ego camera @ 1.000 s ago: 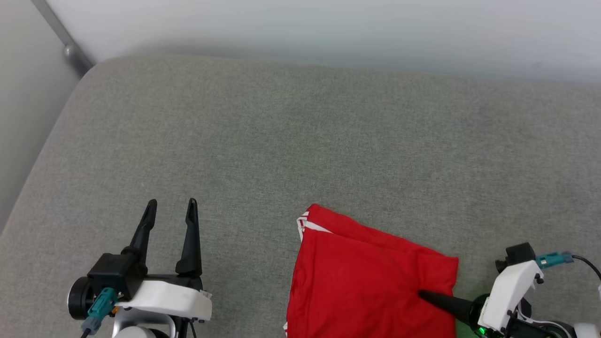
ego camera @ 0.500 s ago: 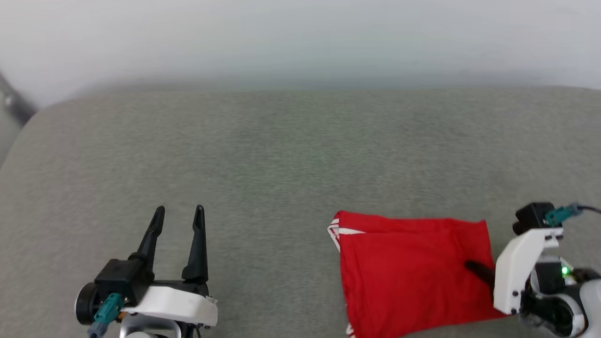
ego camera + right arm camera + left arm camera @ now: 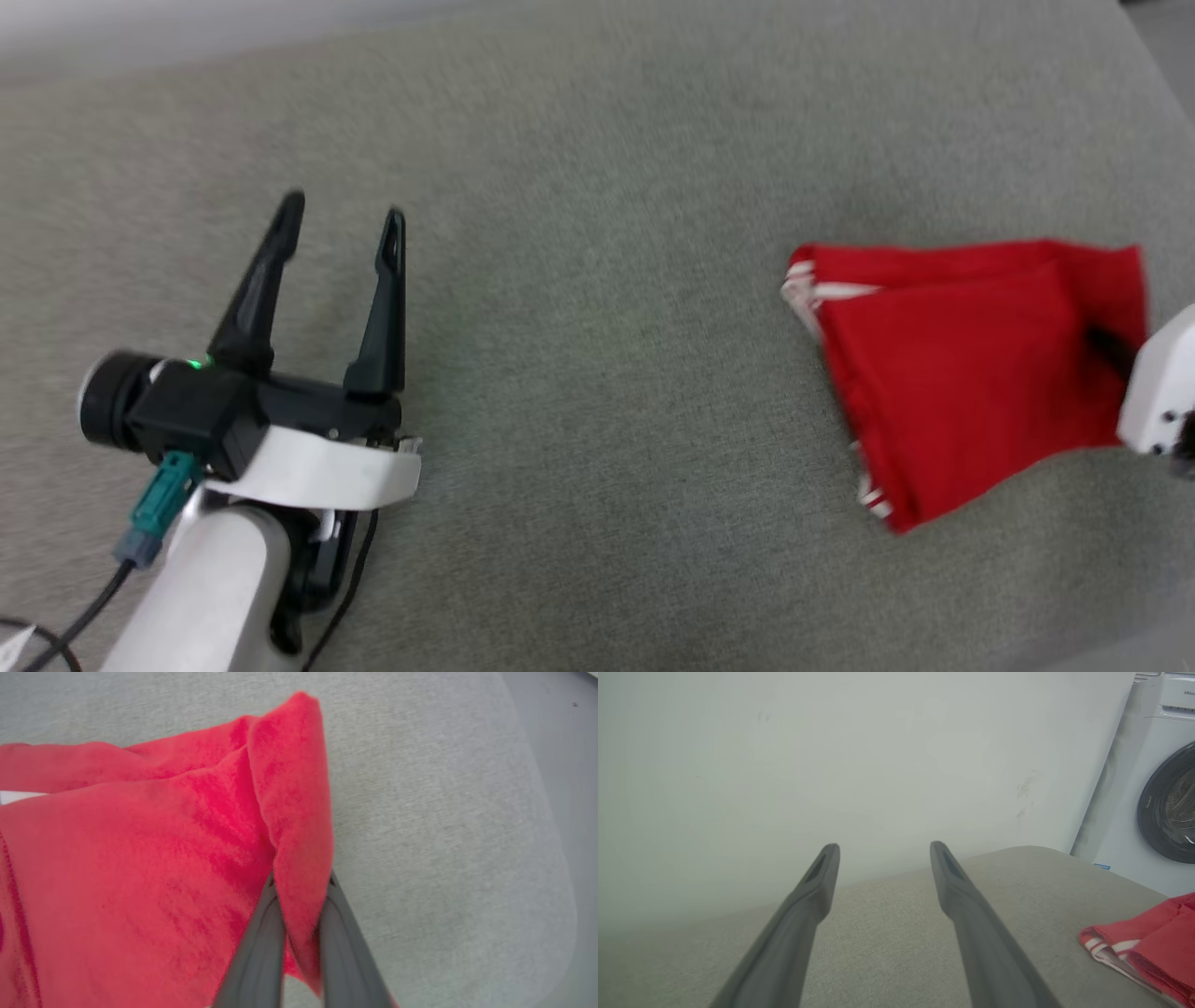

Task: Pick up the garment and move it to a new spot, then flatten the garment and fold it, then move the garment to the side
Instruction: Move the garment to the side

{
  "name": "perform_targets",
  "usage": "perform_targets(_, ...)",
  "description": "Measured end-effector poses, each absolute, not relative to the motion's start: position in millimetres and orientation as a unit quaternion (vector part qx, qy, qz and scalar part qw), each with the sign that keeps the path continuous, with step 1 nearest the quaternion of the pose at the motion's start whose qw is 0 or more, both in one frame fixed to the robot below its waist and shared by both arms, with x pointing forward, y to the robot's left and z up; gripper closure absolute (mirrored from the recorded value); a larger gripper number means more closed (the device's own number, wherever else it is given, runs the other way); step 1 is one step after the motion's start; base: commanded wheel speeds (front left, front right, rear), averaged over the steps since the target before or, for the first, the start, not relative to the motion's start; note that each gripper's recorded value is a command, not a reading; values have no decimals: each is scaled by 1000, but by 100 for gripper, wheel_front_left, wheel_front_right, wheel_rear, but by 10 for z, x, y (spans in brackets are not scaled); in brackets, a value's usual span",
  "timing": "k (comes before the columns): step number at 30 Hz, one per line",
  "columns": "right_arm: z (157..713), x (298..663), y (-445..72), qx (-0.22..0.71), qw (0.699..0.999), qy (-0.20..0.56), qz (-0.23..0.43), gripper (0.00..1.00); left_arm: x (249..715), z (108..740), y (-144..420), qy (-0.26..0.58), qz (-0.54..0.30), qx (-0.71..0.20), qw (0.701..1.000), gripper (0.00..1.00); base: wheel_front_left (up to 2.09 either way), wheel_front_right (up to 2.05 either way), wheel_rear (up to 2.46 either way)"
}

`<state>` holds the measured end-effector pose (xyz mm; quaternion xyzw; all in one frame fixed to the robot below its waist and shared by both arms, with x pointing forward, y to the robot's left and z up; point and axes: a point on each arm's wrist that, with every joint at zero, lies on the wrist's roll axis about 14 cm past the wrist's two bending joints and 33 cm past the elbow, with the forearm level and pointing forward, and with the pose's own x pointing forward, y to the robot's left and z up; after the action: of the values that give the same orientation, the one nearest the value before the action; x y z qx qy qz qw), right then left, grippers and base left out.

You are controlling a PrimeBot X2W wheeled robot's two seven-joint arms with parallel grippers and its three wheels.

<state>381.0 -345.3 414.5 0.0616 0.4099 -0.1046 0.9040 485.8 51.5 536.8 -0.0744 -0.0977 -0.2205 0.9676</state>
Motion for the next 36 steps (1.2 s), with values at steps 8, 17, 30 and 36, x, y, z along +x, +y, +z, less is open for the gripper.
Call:
perform_targets(8, 4260, 4001, -4476, -10, 896, 375, -238, 100, 5306, 4958, 81, -80, -285, -93, 951, 0, 0, 0, 0)
perform_targets(17, 4166, 4156, -4967, -56, 887, 335, -312, 80, 5493, 4418, -60, -45, -309, -105, 944, 0, 0, 0, 0)
perform_targets(30, 4543, 4181, -5028, -136, 919, 204, -310, 0, 5290, 4556, 72, -36, -279, -112, 953, 0, 0, 0, 0)
perform_targets(36, 4639, 4024, -4699, -126, 942, 158, -266, 0, 4984, 4706, 248, -17, -244, -114, 963, 0, 0, 0, 0)
